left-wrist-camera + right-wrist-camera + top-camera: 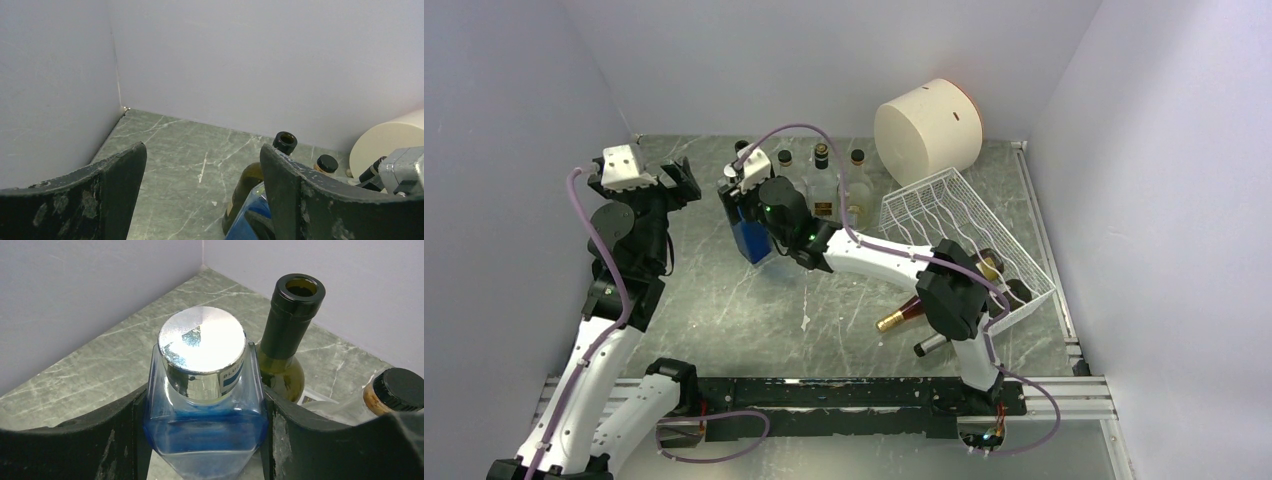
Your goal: Take the wine bottle off the wine rack
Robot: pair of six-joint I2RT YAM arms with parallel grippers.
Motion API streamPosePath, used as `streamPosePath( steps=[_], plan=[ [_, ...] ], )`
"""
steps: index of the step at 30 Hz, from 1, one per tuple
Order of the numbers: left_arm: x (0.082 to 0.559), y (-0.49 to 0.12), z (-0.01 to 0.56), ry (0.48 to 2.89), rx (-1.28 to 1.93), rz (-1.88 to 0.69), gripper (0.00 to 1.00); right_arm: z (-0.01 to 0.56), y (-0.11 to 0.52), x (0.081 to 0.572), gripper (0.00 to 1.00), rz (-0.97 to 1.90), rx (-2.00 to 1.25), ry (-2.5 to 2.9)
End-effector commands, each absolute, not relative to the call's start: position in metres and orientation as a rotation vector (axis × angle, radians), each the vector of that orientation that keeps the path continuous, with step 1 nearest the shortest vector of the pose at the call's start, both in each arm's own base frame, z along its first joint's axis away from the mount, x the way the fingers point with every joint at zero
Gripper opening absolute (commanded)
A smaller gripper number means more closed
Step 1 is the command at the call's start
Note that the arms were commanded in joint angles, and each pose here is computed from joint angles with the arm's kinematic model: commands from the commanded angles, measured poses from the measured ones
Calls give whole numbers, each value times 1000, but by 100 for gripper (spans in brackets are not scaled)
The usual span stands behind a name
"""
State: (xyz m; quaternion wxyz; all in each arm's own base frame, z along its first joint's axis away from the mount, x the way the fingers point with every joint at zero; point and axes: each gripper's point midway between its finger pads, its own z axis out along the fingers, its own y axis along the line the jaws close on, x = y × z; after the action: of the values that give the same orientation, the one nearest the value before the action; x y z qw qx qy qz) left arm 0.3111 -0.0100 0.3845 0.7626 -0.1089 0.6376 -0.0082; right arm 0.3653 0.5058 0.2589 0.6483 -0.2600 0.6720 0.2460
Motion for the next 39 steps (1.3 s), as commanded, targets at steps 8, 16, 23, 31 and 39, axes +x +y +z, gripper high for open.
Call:
streamPosePath(
  steps=[8,16,23,31,39],
  plan=[
    [313,-11,389,1381,-234,-30,87,330,501,347,88,619,-583,1414],
    [317,-13,385,1394,-218,-24,87,345,467,311,100,632,-646,1424],
    [318,-14,385,1401,-202,-18,87,316,390,286,100,463,-702,1526],
    [322,-20,381,1412,-192,-47,88,275,301,254,100,271,-800,1652],
    [324,-28,376,1432,-182,-54,88,213,238,194,100,128,-1299,1762]
  ],
)
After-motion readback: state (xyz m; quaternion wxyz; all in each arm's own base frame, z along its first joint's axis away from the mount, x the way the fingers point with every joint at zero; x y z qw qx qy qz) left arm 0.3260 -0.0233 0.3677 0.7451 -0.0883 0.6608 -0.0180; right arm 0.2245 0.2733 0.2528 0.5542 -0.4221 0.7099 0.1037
